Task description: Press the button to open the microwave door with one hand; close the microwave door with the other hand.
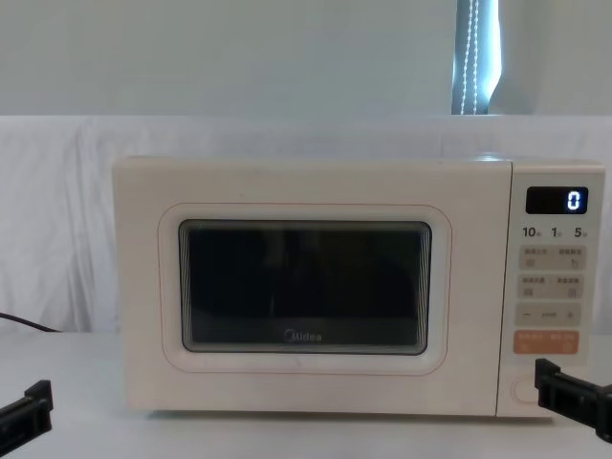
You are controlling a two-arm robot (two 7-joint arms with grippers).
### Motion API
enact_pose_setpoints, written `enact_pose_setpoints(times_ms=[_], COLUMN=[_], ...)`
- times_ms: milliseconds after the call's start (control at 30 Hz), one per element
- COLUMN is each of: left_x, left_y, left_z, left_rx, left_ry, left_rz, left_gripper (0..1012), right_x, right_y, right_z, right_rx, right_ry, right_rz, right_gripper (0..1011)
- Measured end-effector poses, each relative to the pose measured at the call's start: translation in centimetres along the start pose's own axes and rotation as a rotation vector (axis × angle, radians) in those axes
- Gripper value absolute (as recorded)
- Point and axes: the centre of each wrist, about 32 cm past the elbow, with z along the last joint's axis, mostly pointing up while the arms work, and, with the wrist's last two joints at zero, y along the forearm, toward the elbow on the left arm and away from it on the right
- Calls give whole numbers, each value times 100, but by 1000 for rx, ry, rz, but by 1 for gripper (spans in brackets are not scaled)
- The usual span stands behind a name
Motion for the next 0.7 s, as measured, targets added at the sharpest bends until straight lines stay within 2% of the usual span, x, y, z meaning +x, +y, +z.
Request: enact_pose_setpoints(times_ms=[267,567,633,700], left_x=[0,0,0,0], left_y=[0,0,0,0], left_z=[0,0,0,0], left_rx=[0,0,0,0], left_ry=[0,0,0,0], left_rz=[0,0,0,0], left_gripper=[1001,1001,1001,1001], right_x=[57,84,85,87], right_y=[30,35,38,41], right_z=[78,47,40,39], right_rx=[-65,-84,-87,-90], right_ry=[8,35,38,42], right_rz=[-19,-13,-14,-16], right_gripper=[1002,827,724,692])
